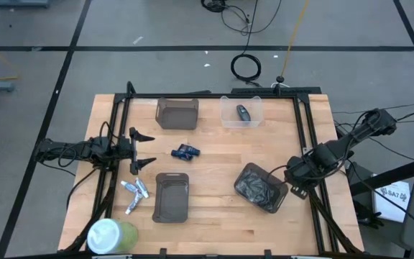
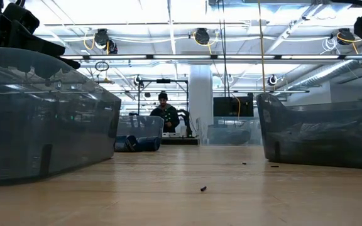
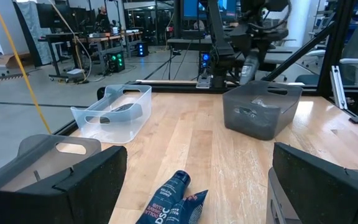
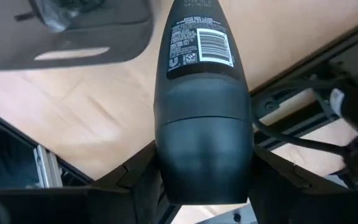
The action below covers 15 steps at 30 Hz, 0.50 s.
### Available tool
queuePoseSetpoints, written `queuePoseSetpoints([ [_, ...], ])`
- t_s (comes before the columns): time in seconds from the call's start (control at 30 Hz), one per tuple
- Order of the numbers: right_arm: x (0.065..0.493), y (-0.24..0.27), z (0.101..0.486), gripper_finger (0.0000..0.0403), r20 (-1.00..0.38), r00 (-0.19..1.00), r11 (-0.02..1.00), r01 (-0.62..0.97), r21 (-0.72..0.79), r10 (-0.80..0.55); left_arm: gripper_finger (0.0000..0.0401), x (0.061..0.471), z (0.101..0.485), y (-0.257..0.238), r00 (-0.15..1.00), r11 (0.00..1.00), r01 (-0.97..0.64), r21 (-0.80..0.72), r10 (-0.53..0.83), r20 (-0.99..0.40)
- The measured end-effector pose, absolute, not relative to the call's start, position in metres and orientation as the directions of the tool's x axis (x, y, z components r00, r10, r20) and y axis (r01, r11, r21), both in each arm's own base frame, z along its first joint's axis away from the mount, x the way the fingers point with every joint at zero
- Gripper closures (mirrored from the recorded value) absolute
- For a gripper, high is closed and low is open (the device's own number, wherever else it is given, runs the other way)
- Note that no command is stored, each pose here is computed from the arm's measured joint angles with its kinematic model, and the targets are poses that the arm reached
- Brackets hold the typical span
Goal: Pick & Place Travel size toiletries
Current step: Put the gray deodorant into the transparent bin
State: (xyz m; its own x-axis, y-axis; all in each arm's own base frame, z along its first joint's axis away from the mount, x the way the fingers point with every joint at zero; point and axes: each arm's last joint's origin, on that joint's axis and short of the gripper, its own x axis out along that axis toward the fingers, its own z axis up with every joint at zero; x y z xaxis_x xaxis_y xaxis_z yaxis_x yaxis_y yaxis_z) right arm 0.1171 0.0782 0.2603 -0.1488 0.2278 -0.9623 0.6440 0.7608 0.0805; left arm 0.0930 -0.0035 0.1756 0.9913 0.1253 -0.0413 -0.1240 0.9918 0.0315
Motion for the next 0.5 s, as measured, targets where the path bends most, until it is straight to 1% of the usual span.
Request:
queuePoseSetpoints([
  [0.07,0.120,0.082,0.258,0.0219,-0.957,-0.159,0.767,0.635,0.088,0.242,0.0006,0.093,0.176,-0.004,0.991,0.992,-0.124,0.032,0.125,-0.041],
  [0.17,0.124,0.089,0.257,0.0219,-0.955,-0.138,0.777,0.617,0.124,0.262,0.0006,0.093,0.175,-0.004,0.991,0.992,-0.124,0.032,0.125,-0.041],
  [0.5,0.134,0.112,0.260,0.0219,-0.918,0.007,0.759,0.560,0.333,0.397,0.0006,0.093,0.176,-0.004,0.991,0.992,-0.124,0.031,0.125,-0.041],
])
